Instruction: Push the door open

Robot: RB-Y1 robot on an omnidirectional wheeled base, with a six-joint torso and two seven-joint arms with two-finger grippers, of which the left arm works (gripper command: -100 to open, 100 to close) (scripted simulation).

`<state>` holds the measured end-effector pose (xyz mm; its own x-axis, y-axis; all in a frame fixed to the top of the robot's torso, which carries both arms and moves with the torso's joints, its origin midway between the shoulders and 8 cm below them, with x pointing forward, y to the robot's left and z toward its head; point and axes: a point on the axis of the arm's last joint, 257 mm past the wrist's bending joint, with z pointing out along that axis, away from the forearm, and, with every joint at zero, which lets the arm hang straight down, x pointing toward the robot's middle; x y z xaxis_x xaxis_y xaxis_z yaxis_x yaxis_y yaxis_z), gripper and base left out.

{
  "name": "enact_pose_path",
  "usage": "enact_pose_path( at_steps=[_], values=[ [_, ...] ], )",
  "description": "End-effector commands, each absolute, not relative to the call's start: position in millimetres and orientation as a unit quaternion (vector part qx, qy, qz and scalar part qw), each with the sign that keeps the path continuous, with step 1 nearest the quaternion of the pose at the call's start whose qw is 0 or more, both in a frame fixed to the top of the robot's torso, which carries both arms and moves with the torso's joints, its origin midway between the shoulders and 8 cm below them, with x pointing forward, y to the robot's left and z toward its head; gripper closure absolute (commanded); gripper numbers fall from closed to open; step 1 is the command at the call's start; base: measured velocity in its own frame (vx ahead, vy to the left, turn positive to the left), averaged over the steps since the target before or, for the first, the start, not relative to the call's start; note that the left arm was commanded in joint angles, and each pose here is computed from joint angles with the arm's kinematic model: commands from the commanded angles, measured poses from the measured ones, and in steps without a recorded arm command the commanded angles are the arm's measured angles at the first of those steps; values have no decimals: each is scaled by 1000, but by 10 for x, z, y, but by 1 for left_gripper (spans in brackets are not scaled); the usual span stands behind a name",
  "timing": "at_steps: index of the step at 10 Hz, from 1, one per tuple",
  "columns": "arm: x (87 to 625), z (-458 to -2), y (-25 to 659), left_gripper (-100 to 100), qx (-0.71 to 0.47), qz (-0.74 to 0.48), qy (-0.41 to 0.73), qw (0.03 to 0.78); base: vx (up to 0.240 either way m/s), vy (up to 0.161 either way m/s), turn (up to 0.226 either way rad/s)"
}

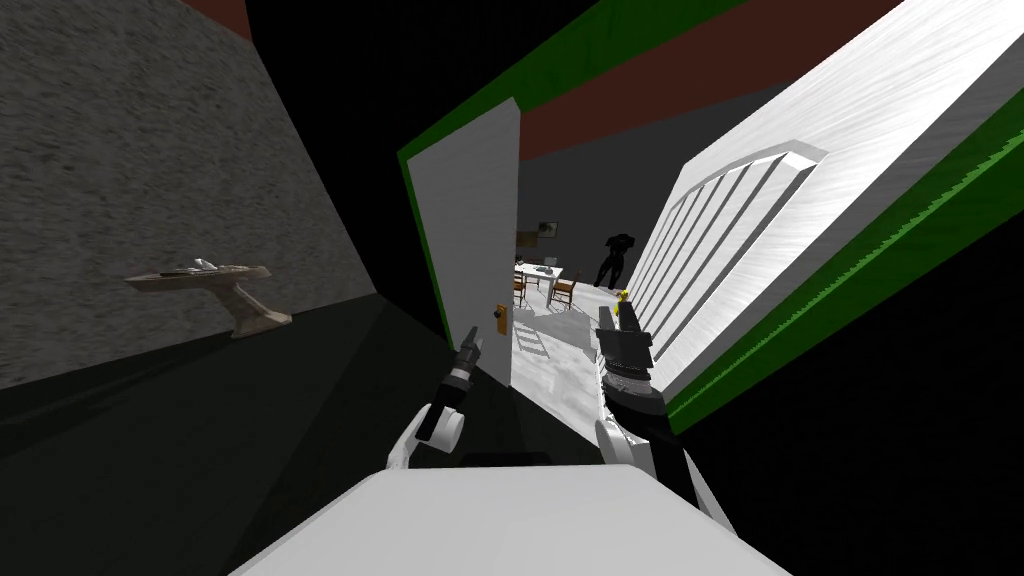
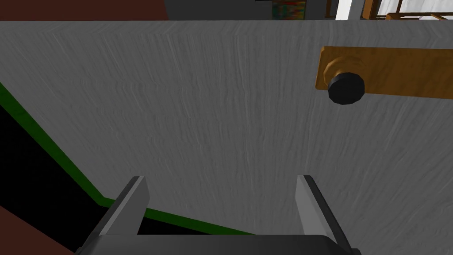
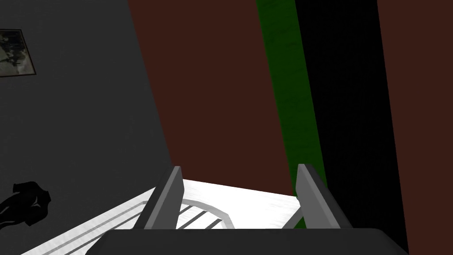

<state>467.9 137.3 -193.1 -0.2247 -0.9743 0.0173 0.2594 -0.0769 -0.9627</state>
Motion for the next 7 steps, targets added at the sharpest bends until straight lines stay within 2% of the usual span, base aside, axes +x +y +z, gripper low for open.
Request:
enact_pose_path(
  at_steps=[1, 7],
  values=[
    [4743, -2033, 1273, -100, -384, -625, 482, 480, 83, 111, -97],
    [4870, -2426, 973, -100, -389, -614, 527, 440, 72, 112, -94]
  ],
)
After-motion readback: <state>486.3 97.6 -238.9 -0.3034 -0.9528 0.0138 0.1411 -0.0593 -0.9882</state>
